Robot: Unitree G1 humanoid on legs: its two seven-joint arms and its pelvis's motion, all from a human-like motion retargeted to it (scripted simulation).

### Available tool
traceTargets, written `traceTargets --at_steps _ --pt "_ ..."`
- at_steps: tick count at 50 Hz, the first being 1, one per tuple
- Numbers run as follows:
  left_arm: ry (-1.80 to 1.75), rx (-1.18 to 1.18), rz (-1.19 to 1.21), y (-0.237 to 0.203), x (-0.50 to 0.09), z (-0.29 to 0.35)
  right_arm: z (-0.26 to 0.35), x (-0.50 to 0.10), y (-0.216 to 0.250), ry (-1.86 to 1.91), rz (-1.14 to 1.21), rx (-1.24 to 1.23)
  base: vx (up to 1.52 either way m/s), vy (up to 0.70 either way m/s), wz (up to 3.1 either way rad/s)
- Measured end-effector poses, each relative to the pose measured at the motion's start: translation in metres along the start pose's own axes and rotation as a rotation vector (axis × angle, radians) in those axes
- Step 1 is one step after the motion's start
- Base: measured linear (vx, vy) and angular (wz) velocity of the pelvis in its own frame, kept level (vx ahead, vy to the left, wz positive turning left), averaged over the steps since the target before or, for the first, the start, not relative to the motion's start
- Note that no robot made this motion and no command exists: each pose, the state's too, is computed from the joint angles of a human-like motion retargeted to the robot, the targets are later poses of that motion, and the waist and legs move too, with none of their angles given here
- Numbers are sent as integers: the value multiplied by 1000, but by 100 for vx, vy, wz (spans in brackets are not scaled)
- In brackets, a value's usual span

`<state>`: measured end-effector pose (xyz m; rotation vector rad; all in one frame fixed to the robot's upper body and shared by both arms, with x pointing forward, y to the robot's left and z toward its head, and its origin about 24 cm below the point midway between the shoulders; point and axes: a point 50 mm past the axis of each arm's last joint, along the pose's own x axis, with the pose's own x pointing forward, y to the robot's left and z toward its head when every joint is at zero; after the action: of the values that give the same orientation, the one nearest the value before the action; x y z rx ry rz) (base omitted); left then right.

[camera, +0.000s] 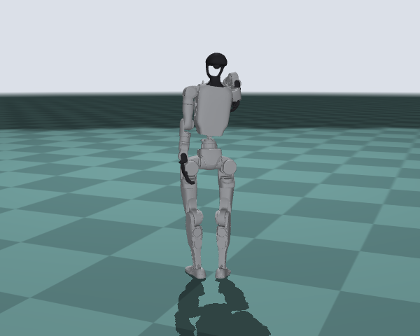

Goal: In place motions

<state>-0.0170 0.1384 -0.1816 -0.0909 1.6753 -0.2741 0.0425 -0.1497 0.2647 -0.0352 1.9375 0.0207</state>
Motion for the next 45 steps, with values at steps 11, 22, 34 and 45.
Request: traceTargets --at_steps 11,22,34,45 --pt "-17 -41 49 11 -2 0 -2 -1 -5 -39 -15 51 8 -19 249" --pt "50 -262 67 12 -3 -33 -4 -2 -7 -109 17 38 20 -27 147" --pt "57 -165 39 3 -1 -27 -4 -3 -3 -124 91 -24 25 -29 39" --pt "45 -60 43 12 -3 -15 -3 -3 -6 -125 39 -64 24 -25 -6"
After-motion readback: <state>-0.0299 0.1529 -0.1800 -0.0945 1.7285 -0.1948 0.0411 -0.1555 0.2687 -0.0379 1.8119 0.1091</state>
